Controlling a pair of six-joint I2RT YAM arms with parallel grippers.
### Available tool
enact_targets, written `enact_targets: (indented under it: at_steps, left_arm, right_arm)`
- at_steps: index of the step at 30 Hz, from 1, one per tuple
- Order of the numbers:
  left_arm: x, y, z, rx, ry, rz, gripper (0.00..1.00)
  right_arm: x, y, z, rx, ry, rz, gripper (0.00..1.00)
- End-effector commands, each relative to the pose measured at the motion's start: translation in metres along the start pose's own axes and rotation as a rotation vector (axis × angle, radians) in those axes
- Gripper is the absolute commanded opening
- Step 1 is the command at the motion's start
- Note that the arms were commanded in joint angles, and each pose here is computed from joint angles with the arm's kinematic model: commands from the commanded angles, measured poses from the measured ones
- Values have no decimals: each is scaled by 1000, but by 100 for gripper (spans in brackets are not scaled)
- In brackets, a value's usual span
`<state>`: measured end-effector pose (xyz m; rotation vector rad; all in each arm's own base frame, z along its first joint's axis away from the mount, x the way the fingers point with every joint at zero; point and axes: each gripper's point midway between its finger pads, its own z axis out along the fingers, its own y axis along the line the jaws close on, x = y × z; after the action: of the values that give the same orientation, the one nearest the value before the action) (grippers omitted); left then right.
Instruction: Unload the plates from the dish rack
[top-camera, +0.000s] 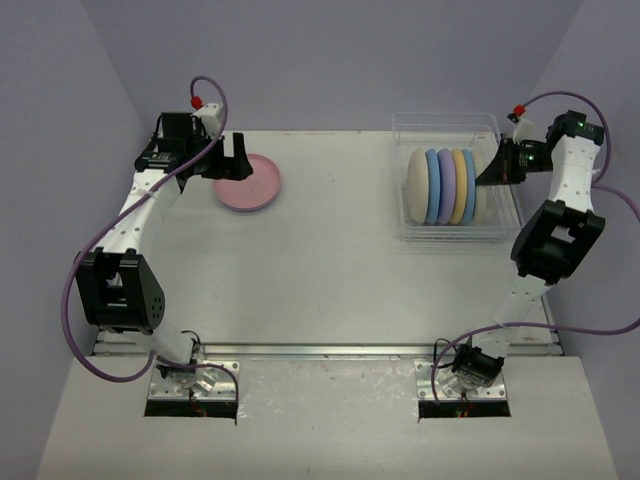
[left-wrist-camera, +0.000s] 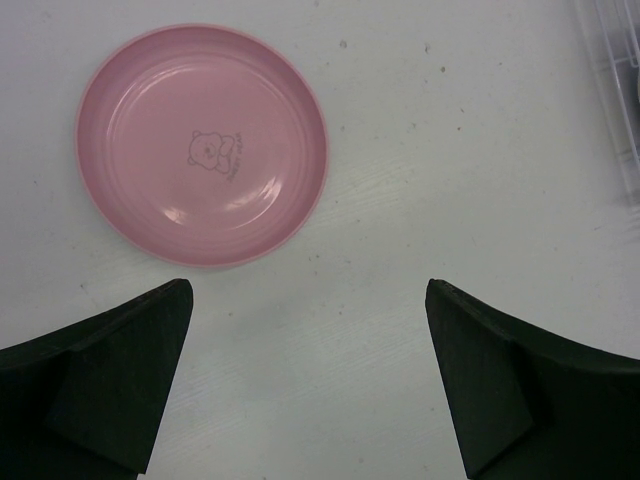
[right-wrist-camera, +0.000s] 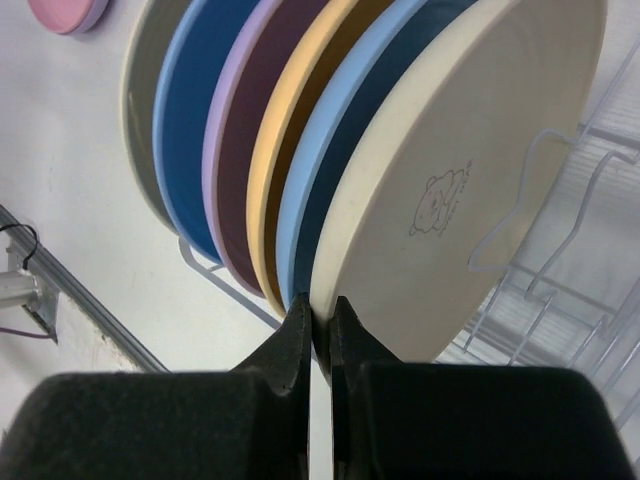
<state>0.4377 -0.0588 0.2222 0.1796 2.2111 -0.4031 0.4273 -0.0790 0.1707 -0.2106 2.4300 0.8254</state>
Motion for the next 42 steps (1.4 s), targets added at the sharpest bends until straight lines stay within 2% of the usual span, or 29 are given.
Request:
enact_targets:
  at_steps: [1, 12, 19, 22, 26, 28, 29, 30, 32, 33, 36, 42]
  left_arm:
    - [-12, -5, -7, 18, -46, -1, 100]
    - [-21, -5, -13, -1, -72, -6, 100]
    - [-38, -10, -27, -3, -126, -3, 100]
    - [-48, -16, -37, 7, -158, -24, 100]
    - [-59, -33, -49, 74, -180, -42, 100]
    - [-65, -43, -58, 112, -203, -40, 100]
    - [-69, -47, -65, 122, -220, -35, 100]
    - [-70, -50, -68, 131, -224, -34, 100]
    - [-74, -56, -78, 144, -231, -25, 100]
    - [-75, -59, -81, 157, -227, -23, 100]
    - [-73, -69, -88, 203, -199, 0, 100]
    - [-63, -85, -92, 248, -145, 113, 97]
  right_arm:
    - [-34, 42, -47, -13, -117, -93, 0]
    - [-55, 62, -88, 41, -213, -174, 0]
    - [-79, 88, -125, 174, -299, -357, 0]
    - [-83, 122, -138, 223, -333, -519, 0]
    - [-82, 160, -118, 278, -332, -777, 0]
    - [-71, 224, -101, 292, -348, -1050, 0]
    - [-67, 225, -89, 345, -332, -1109, 0]
    - [-62, 247, -81, 321, -340, -1187, 0]
    - [-44, 270, -53, 351, -276, -1341, 0]
    - [-30, 290, -35, 308, -249, -1433, 0]
    - [4, 311, 0, 316, -160, -1632, 0]
    - [77, 318, 63, 331, 60, -2036, 0]
